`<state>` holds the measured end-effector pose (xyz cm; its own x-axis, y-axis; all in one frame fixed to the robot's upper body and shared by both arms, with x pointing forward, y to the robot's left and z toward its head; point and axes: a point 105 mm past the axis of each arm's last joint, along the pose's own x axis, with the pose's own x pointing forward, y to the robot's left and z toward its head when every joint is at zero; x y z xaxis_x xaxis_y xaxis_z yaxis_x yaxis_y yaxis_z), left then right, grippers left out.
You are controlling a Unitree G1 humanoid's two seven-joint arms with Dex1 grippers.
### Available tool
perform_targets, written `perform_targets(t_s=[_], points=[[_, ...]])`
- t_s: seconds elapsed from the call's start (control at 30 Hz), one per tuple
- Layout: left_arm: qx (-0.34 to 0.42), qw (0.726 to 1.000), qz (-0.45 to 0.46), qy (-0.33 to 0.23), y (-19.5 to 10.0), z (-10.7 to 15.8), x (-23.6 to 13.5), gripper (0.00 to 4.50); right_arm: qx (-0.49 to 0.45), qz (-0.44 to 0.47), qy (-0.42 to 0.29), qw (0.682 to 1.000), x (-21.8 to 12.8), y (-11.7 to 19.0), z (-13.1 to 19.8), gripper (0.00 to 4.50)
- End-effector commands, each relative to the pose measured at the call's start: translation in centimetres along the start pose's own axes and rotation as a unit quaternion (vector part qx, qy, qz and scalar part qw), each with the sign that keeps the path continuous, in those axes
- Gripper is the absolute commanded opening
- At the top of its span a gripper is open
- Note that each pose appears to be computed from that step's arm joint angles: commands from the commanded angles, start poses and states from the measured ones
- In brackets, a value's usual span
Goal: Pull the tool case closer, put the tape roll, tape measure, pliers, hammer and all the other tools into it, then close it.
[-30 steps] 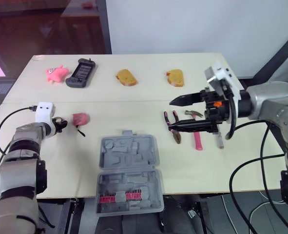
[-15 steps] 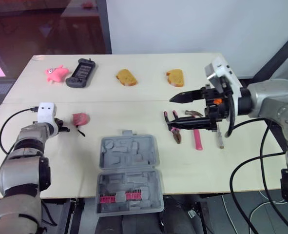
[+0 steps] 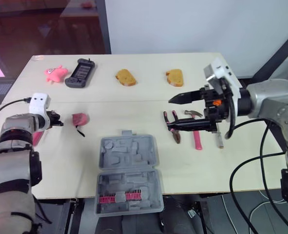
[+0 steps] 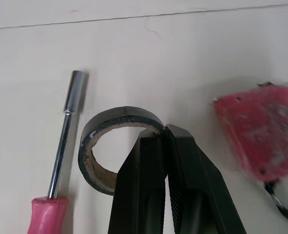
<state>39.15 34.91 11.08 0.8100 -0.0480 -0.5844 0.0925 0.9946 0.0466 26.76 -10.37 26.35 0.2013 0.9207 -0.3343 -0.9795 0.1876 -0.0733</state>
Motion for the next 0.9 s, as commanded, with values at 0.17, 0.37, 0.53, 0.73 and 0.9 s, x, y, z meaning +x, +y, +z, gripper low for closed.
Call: perform_targets(t_s=[0.17, 0.37, 0.53, 0.73, 0.9], points=[[0.035, 0.99, -0.083, 0.112, -3.0, -4.2, -6.6, 0.05, -0.008, 0.032, -0.015, 0.999, 0.7, 0.9, 0.0, 4.5], [0.056, 0.981, -0.129, 0.134, -7.8, -7.1, -10.7, 0.05, 0.002, 0.049, -0.022, 0.999, 1.0, 1.7, -0.5, 4.5], [0.139, 0.965, -0.169, 0.144, -10.2, -7.1, -12.7, 0.05, 0.005, 0.062, -0.016, 0.998, 1.0, 2.5, -0.9, 4.5], [0.16, 0.954, -0.205, 0.151, -11.9, -7.2, -11.7, 0.05, 0.015, 0.055, -0.014, 0.998, 1.1, 3.1, -1.6, 4.5], [0.22, 0.934, -0.251, 0.131, -14.0, -4.2, -10.5, 0.05, 0.017, 0.041, -0.015, 0.999, 1.4, 3.4, -1.9, 4.5]])
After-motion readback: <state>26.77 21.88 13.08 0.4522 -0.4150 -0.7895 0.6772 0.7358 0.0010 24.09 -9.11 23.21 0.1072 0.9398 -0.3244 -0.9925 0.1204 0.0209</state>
